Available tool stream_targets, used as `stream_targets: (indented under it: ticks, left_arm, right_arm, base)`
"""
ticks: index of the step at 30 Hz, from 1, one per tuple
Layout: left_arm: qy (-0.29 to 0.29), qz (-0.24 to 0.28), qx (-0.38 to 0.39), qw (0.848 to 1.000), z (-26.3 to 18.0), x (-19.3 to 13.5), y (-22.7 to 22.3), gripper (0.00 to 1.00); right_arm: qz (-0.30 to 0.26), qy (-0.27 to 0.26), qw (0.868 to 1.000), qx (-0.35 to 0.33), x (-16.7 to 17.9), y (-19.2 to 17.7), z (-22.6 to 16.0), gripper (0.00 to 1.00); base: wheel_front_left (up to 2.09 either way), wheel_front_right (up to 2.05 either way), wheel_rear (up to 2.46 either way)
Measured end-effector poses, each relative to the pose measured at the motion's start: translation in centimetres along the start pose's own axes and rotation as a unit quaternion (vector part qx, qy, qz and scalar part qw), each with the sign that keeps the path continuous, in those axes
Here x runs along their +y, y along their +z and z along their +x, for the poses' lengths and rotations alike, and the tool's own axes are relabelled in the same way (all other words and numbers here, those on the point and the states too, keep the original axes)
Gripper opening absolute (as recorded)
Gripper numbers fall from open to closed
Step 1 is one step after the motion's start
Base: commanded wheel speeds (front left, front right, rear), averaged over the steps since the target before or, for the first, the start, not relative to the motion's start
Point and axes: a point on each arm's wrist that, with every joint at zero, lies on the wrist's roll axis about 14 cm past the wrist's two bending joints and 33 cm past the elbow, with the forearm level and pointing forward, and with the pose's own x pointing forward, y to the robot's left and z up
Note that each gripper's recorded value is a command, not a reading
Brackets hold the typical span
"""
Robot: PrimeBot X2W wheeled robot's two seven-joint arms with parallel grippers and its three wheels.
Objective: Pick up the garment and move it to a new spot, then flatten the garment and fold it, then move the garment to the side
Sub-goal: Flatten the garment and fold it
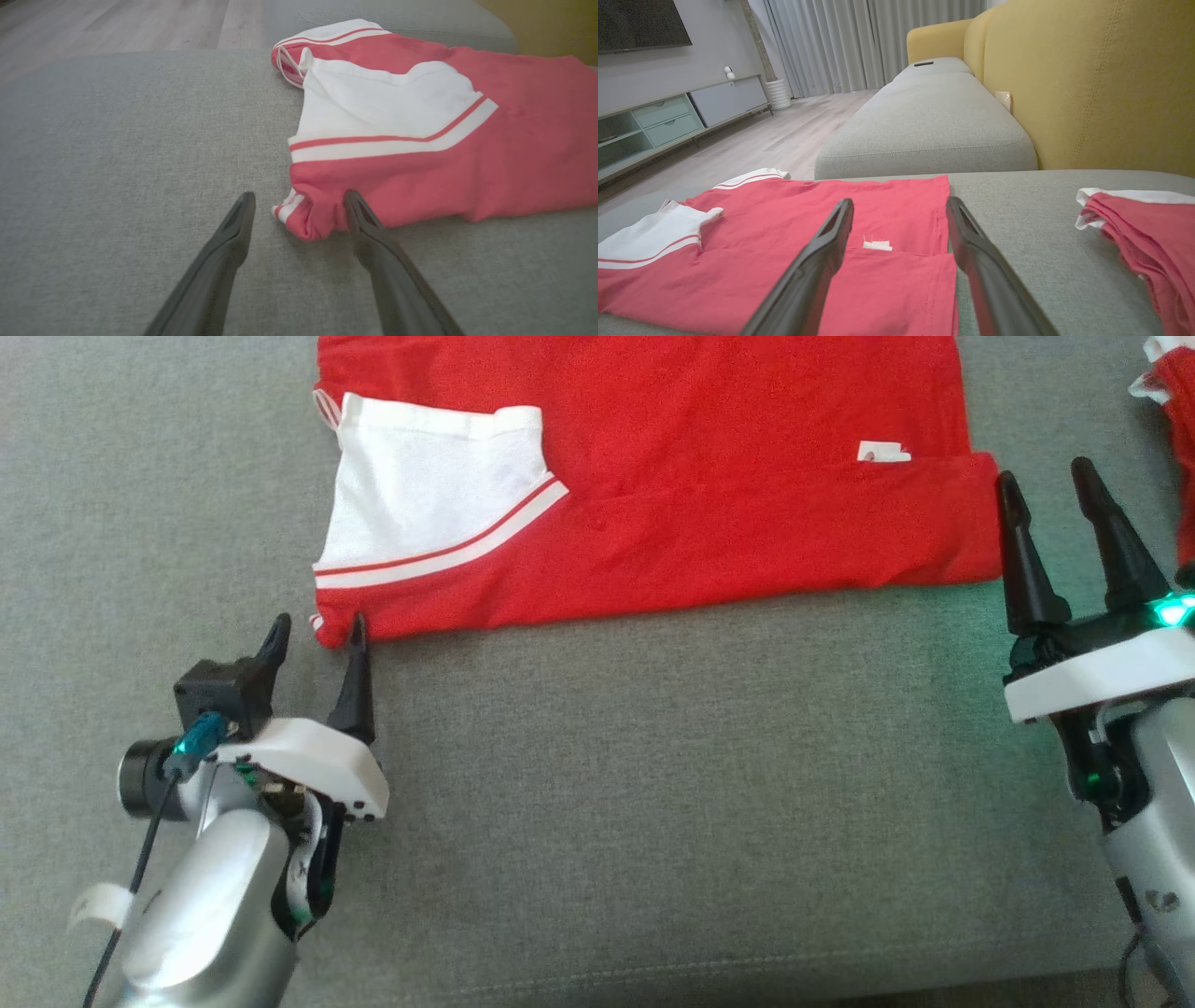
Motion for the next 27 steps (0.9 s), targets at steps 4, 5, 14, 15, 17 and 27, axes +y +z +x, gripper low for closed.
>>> stream_targets:
  ticks: [4,5,14,15,17,27]
  left_arm:
    - [0.013,0.007,0.028,0.999,0.0,0.6,-1.1,1.00]
    - [0.016,0.009,0.037,0.999,0.0,0.7,-1.5,1.00]
    - [0.015,-0.003,0.059,0.998,-0.6,0.3,-1.9,1.00]
    - [0.015,-0.008,0.057,0.998,-0.7,0.3,-1.8,1.00]
    - [0.011,-0.039,0.054,0.998,-0.7,0.0,-1.5,1.00]
    - [0.008,-0.106,-0.015,0.994,-1.3,-0.4,2.5,1.00]
  right_arm:
    - [0.000,0.001,1.000,-0.005,0.1,0.3,-0.1,1.00]
    - [0.000,0.000,1.000,-0.006,0.1,0.4,-0.1,1.00]
    - [0.003,-0.007,1.000,0.015,-0.1,-0.9,-1.2,1.00]
    - [0.003,-0.007,1.000,0.017,-0.1,-1.0,-1.2,1.00]
    - [0.003,-0.007,1.000,0.019,-0.1,-1.2,-1.1,1.00]
    - [0.004,-0.011,1.000,0.024,-0.3,-1.4,-1.3,1.00]
  base:
    - [0.00,0.00,0.00]
    - [0.00,0.00,0.00]
    - [0.00,0.00,0.00]
    - [0.00,0.00,0.00]
    - [0.00,0.00,0.00]
    - [0.00,0.00,0.00]
